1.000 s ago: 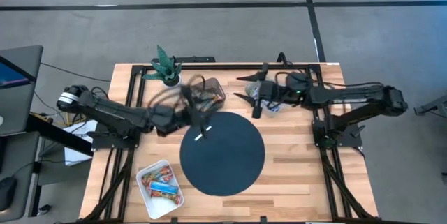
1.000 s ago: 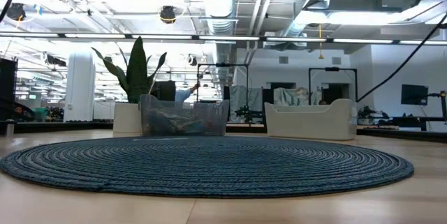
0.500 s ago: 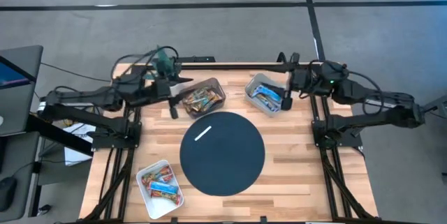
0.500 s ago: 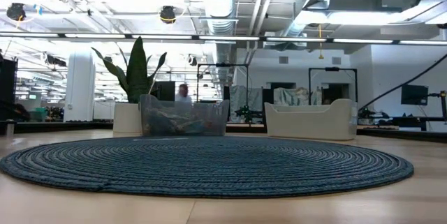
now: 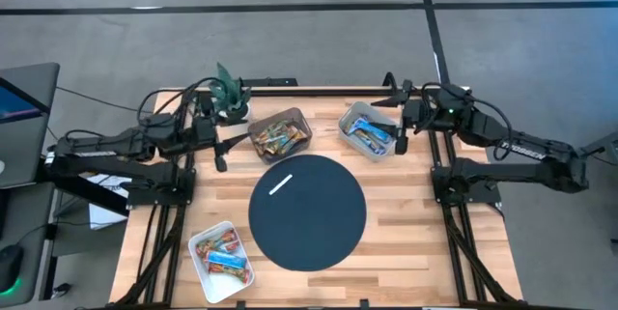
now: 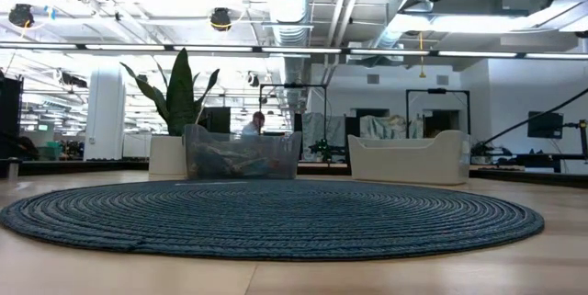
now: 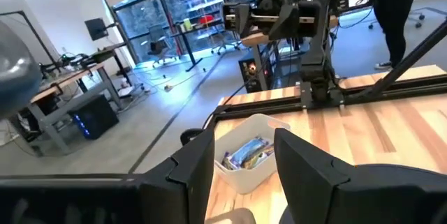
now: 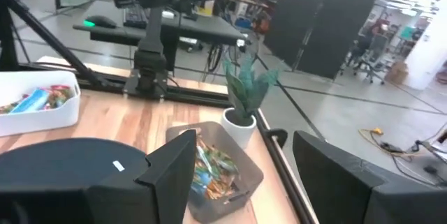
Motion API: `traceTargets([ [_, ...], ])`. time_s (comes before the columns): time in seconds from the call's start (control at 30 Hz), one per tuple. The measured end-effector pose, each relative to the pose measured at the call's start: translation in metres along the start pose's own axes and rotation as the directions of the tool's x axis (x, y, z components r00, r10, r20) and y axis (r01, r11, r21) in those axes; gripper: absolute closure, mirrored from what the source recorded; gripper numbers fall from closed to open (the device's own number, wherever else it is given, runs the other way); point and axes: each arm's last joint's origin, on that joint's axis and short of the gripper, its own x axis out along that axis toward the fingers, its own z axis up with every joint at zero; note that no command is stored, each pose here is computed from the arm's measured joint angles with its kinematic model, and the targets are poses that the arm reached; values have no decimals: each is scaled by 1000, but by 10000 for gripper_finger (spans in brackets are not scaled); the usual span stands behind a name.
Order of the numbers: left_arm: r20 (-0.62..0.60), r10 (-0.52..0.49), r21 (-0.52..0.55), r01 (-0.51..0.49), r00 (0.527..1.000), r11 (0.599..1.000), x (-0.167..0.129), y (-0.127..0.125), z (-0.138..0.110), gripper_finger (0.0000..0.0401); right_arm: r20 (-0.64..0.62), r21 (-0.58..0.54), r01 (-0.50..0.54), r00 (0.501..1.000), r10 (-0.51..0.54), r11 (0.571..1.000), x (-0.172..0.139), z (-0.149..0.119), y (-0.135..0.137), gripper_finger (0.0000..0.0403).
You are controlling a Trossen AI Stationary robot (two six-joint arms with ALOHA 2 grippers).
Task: Pick and place Granola Bars by type
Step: Return to Home Position
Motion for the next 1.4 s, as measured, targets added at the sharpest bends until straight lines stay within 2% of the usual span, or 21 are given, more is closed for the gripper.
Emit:
traceTargets([
  [0.1,18,5,-14,-5,1000,1000,-12,0,-12,256,12,11,-6,1000,6,1000,-4,-5,-1,168],
  [0.2,44,13,-37,-12,999,999,-25,-1,-27,256,49,16,-59,997,59,998,-8,-16,1,168],
  [0.33,118,36,-98,-25,992,995,-40,-2,-46,256,155,62,-72,986,62,995,-13,-30,5,168],
  [0.43,161,45,-142,-22,986,990,-47,-4,-58,256,242,69,-111,966,91,991,-12,-43,19,168],
  [0.57,155,33,-171,-6,987,985,-50,-8,-74,256,297,39,-167,943,148,985,-7,-59,39,168],
  [0.67,149,19,-192,10,989,981,-51,-10,-81,256,308,30,-144,943,127,989,-10,-67,50,168],
  [0.77,145,-35,-194,63,989,979,-49,-15,-86,256,280,42,-82,958,67,996,-14,-76,55,168],
  [0.9,130,-62,-188,86,990,978,-50,-17,-88,256,279,61,2,960,-19,998,-25,-87,56,168],
  [1.13,125,-39,-174,60,991,983,-61,-15,-90,256,267,72,45,962,-62,996,-50,-101,57,168],
  [1.27,77,-44,-190,58,996,980,-74,-13,-100,256,259,69,19,965,-36,997,-61,-105,60,168],
  [1.4,128,-71,-191,95,989,977,-79,-12,-99,256,254,63,-12,967,-5,998,-70,-108,64,168],
])
